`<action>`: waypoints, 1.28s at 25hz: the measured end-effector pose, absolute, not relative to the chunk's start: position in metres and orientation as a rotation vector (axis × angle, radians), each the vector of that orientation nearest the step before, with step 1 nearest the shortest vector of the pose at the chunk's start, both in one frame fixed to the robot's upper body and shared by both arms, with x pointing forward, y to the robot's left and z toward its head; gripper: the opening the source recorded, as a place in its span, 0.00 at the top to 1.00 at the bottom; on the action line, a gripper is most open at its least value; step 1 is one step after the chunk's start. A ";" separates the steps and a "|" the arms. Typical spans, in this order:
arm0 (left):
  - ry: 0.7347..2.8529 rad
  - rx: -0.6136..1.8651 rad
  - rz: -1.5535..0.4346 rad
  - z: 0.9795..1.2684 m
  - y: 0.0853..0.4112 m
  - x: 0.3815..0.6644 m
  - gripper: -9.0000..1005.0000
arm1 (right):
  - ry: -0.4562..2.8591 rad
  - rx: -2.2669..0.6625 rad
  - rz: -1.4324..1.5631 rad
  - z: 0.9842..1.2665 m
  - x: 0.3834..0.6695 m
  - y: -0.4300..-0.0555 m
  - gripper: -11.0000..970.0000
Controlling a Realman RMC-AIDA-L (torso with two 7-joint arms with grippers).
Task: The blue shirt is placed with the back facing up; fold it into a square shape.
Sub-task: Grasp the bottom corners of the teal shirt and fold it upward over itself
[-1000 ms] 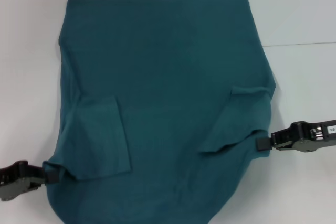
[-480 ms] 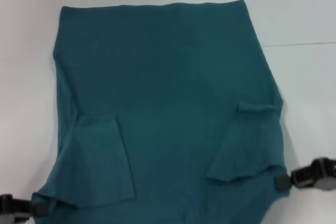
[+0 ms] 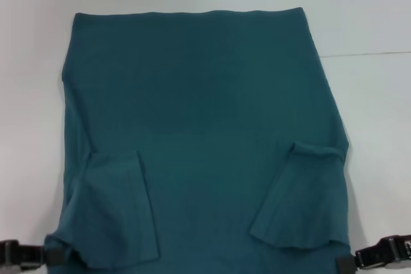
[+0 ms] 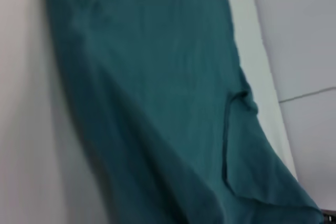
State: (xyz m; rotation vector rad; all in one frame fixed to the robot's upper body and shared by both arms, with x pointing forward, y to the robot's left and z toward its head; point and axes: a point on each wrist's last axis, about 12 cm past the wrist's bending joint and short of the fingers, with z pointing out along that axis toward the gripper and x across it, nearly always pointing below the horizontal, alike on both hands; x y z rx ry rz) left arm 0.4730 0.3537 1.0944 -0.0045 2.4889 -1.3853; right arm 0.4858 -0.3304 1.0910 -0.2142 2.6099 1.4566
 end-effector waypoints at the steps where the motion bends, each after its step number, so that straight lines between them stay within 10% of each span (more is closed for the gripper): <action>1: 2.483 0.015 -1.384 1.095 0.352 0.476 0.99 | 2.597 -0.234 1.454 1.091 0.487 -0.328 0.95; 32: 2.178 -0.149 -1.153 1.174 0.284 0.653 0.99 | 2.224 -0.073 0.905 1.163 0.597 -0.375 0.95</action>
